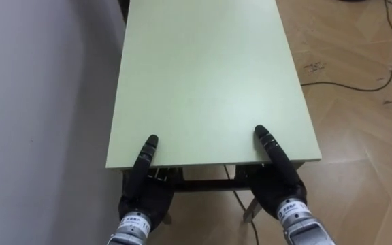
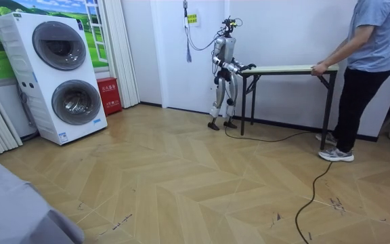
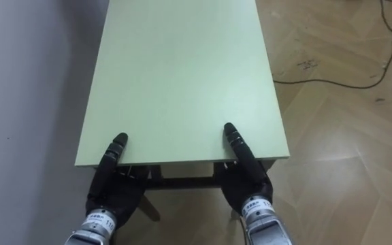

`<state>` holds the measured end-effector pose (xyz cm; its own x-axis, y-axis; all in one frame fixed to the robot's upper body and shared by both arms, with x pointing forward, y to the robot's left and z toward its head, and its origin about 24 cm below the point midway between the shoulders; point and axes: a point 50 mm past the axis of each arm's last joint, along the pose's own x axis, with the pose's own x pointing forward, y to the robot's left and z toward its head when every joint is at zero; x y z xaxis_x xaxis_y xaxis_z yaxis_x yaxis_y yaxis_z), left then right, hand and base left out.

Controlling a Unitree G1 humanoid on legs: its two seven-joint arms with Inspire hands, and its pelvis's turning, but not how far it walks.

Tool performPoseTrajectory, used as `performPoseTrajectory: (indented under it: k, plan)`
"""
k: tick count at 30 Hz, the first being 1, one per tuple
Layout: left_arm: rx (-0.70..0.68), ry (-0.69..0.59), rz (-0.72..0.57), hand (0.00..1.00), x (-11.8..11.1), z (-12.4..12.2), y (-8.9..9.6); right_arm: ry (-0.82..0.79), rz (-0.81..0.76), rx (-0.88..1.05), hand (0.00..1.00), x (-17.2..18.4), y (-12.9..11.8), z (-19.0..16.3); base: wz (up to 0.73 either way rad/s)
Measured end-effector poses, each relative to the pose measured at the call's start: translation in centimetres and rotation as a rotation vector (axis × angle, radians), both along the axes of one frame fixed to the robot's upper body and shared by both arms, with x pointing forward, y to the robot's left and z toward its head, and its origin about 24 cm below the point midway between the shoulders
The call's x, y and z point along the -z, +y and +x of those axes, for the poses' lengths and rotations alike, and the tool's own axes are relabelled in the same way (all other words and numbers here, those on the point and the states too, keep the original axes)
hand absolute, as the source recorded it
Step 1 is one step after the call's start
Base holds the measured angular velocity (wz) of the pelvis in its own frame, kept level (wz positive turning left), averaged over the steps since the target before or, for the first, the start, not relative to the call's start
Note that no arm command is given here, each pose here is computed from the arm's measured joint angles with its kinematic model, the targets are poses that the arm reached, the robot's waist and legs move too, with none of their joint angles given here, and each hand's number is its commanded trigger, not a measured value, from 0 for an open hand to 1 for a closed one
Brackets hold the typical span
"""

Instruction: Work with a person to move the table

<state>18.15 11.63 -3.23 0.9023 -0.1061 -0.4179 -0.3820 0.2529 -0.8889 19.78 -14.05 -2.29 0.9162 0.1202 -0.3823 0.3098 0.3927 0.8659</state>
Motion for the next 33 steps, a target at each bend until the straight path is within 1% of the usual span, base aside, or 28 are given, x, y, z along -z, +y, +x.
performPoseTrajectory:
  k: [20,33]
  plan:
    - [0.031,0.01,0.014,1.0,0.15,-0.11,0.31,0.038,0.021,0.01,1.0,0.51,-0.02,-0.49,0.16]
    - [0.044,0.034,0.009,1.0,0.42,-0.3,-0.16,0.051,0.011,0.016,1.0,0.74,-0.24,-0.6,0.0]
